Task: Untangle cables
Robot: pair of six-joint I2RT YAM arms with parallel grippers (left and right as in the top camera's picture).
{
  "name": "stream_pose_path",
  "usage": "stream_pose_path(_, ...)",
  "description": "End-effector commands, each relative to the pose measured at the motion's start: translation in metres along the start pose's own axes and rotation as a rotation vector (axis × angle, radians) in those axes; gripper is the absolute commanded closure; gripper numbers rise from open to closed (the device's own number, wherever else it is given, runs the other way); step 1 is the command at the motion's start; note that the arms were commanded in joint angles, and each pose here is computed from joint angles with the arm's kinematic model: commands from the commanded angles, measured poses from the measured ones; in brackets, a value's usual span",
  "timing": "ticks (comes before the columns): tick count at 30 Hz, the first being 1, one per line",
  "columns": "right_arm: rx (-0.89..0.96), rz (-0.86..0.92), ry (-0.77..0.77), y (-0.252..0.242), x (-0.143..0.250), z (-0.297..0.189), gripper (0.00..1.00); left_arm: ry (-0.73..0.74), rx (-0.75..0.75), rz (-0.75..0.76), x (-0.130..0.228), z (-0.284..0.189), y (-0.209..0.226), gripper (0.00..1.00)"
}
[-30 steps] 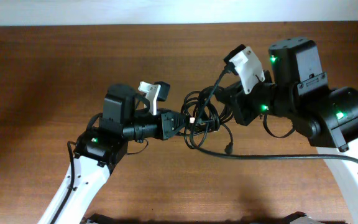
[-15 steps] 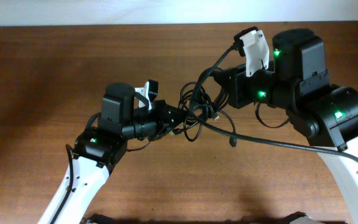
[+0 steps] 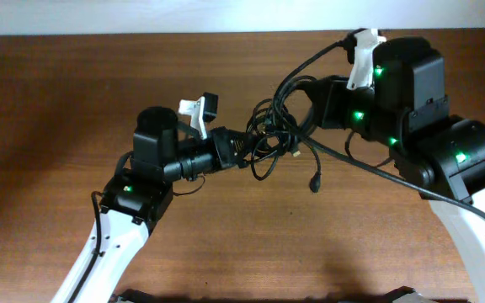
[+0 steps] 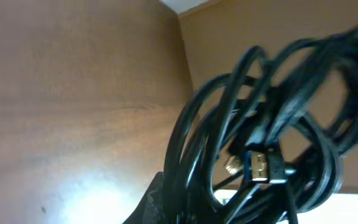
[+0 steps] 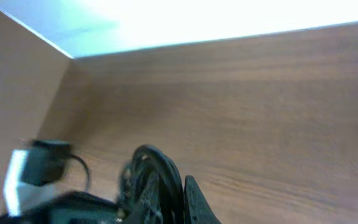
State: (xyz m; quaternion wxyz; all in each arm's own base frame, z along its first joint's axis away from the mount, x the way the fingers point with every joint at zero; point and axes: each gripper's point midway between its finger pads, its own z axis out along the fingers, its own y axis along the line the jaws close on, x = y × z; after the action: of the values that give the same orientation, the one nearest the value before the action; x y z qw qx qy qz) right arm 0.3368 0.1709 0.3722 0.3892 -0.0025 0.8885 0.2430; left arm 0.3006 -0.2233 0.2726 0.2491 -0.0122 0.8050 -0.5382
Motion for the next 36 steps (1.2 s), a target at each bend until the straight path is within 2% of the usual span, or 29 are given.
stream_pose_path(1,0.143,0.023,-0.089,-0.025,-0.015,-0.025,0.96,-0.04,0.034,0.313,-0.008,-0.001,-0.006,1.0)
stream_pose_path(6,0.258,-0.003,-0.005,-0.048,0.008,-0.028,0.96,-0.107,0.068,0.522,-0.02,-0.008,-0.023,1.0)
stream_pose_path(9,0.224,-0.186,0.069,-0.044,0.019,-0.028,0.73,-0.082,0.073,0.754,-0.012,-0.009,-0.023,1.0)
stream_pose_path(10,0.191,-0.26,0.089,-0.039,0.022,-0.027,0.64,-0.066,0.074,0.8,-0.008,-0.009,-0.021,1.0)
stream_pose_path(11,0.126,-0.367,0.115,-0.03,0.026,-0.026,0.5,-0.045,0.058,0.851,-0.004,-0.008,-0.015,1.0)
stream_pose_path(12,0.08,-0.435,0.13,-0.023,0.03,-0.025,0.44,-0.03,0.05,0.876,-0.001,-0.008,-0.011,1.0)
stream_pose_path(13,0.016,-0.51,0.146,-0.014,0.034,-0.025,0.34,-0.016,0.043,0.881,0.002,-0.008,-0.008,1.0)
stream_pose_path(15,-0.127,-0.687,0.187,0.003,0.049,-0.028,0.25,0.011,0.077,0.895,0.009,-0.008,-0.01,1.0)
stream_pose_path(17,-0.214,-0.816,0.243,0.008,0.068,-0.033,0.24,0.033,0.132,0.91,0.016,-0.009,-0.017,1.0)
stream_pose_path(20,-0.298,-0.935,0.344,0.006,0.096,-0.043,0.29,0.056,0.214,0.922,0.025,-0.012,-0.028,1.0)
stream_pose_path(21,-0.308,-0.961,0.385,0.002,0.105,-0.047,0.33,0.059,0.264,0.943,0.028,-0.014,-0.037,1.0)
stream_pose_path(23,-0.314,-0.972,0.413,-0.001,0.111,-0.05,0.35,0.059,0.318,0.969,0.031,-0.017,-0.046,1.0)
stream_pose_path(25,-0.315,-0.974,0.416,-0.002,0.112,-0.051,0.46,0.071,0.419,1.006,0.038,-0.023,-0.061,1.0)
stream_pose_path(31,-0.303,-0.99,0.414,-0.004,0.11,-0.049,0.46,0.088,0.492,1.015,0.044,-0.028,-0.071,1.0)
stream_pose_path(32,-0.303,-0.99,0.414,-0.003,0.11,-0.049,0.59,0.086,0.493,1.018,0.044,-0.029,-0.072,1.0)
stream_pose_path(33,-0.303,-0.989,0.414,-0.003,0.11,-0.049,0.82,0.083,0.492,1.012,0.043,-0.029,-0.073,1.0)
stream_pose_path(35,-0.303,-0.988,0.415,-0.003,0.11,-0.05,0.96,0.073,0.486,0.99,0.039,-0.028,-0.075,1.0)
stream_pose_path(36,-0.302,-0.984,0.415,-0.003,0.11,-0.05,0.96,0.056,0.462,0.955,0.033,-0.027,-0.076,1.0)
